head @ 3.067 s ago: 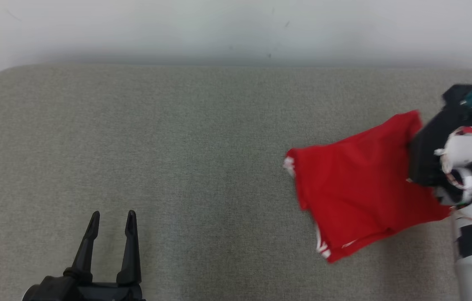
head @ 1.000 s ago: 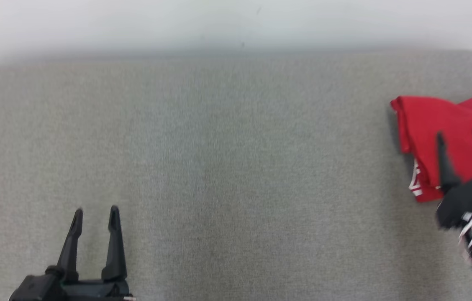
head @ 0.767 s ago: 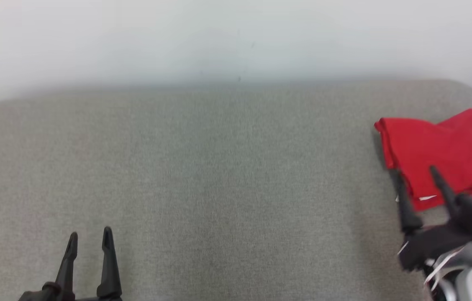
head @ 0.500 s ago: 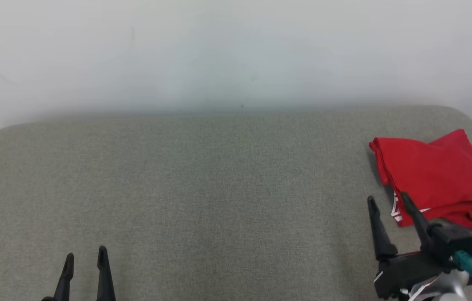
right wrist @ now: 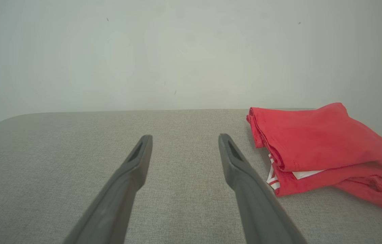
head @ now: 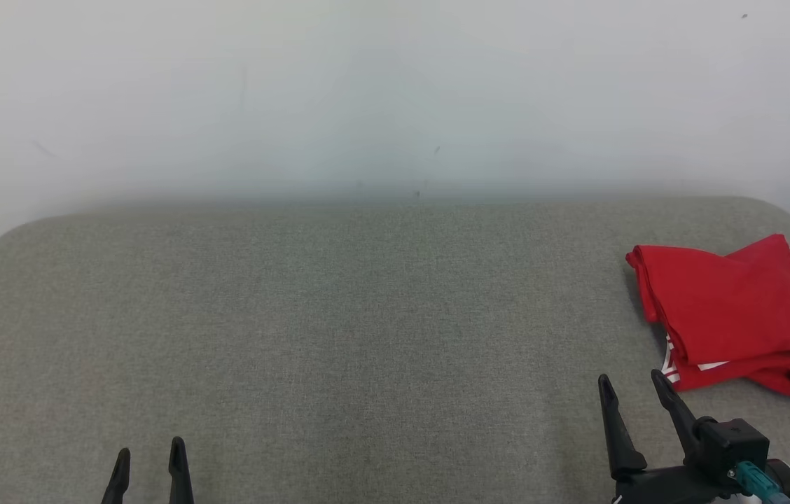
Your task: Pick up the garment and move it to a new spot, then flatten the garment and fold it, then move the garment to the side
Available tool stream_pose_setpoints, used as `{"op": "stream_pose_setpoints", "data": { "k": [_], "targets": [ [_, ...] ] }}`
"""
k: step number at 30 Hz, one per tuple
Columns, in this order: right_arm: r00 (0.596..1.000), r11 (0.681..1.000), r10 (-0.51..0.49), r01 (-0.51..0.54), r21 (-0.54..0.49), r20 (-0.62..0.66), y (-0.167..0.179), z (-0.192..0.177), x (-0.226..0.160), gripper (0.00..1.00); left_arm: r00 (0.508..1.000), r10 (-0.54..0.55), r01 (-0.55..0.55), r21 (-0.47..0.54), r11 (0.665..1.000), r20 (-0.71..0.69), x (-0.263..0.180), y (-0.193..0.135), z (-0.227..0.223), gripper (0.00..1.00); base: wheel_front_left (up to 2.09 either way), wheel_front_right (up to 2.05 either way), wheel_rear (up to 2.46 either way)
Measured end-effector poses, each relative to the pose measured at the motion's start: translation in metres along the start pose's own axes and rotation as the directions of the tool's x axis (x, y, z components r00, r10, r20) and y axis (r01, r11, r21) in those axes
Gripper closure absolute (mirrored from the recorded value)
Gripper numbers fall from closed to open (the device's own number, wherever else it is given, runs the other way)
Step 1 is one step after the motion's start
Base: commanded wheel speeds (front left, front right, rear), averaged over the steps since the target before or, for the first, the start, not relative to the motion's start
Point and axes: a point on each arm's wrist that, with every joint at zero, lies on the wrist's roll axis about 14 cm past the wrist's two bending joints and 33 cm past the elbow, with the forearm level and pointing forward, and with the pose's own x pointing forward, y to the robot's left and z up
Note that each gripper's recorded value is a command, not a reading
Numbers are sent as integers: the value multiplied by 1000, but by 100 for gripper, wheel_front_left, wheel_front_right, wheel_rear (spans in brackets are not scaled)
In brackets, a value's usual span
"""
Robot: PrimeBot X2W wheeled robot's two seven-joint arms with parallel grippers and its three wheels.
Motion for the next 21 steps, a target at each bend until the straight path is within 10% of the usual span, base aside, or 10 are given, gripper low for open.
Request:
{"op": "stream_pose_setpoints", "data": {
  "k": [21],
  "targets": [
    [999, 999, 28, -28, 29, -28, 10, -10, 6, 0, 1000, 3, -3, -24, 1000, -7, 4, 2, -2, 0, 0, 0, 0]
  ]
}}
